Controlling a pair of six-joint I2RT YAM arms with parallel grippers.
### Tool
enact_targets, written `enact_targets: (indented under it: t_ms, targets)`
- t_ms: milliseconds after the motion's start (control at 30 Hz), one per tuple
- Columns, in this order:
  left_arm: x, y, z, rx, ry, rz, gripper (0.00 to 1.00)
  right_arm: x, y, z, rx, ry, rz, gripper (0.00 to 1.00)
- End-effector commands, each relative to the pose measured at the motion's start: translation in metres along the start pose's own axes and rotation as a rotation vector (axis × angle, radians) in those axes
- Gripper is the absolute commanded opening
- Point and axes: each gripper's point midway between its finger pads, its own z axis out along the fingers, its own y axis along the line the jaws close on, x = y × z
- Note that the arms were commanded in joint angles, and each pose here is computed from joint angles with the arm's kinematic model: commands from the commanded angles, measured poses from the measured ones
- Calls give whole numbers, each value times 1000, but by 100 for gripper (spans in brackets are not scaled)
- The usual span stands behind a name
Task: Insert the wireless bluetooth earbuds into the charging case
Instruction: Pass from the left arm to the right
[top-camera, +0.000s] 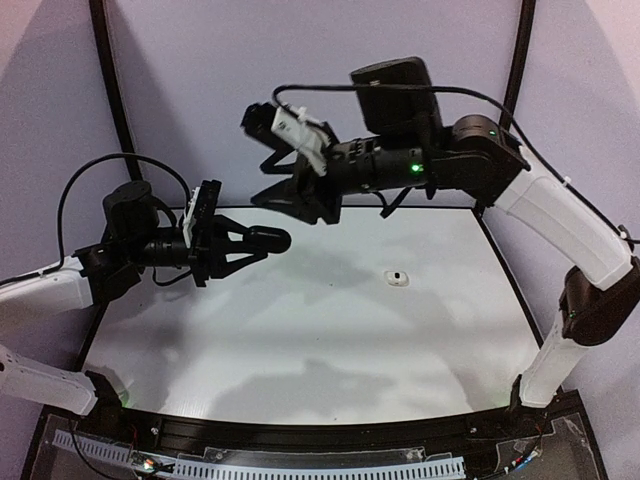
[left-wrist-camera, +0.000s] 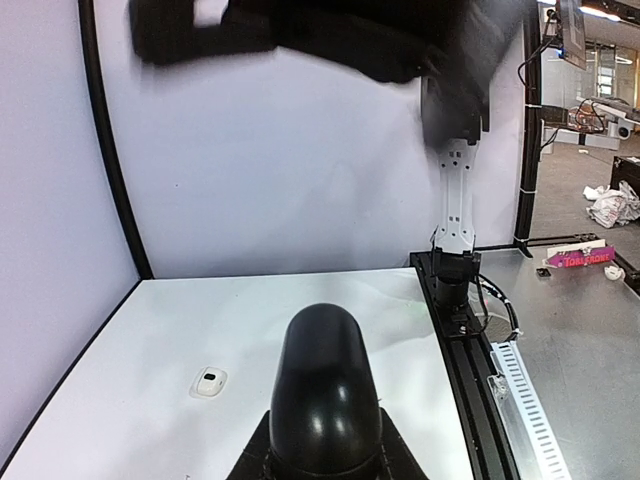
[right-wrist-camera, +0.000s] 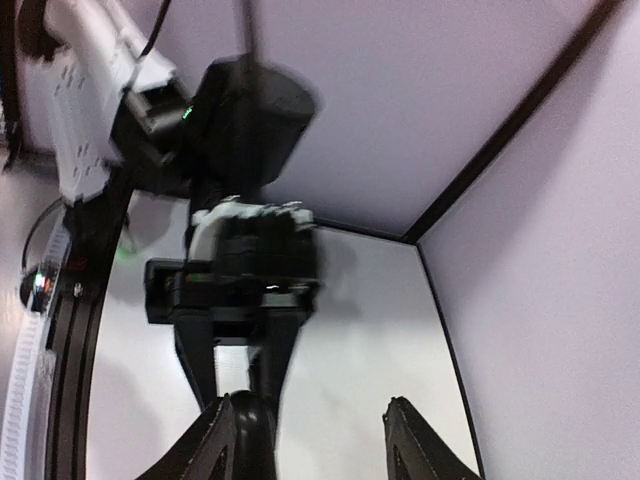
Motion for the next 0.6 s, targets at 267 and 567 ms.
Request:
enact_targets:
  t_ms: [267, 567]
  targets:
    - [-12, 4, -6, -53, -38, -12, 1, 26, -42, -2, 118, -10, 262, 53]
    - [-32, 1, -16, -30, -195, -185, 1, 8, -9, -38, -254, -281, 422, 65]
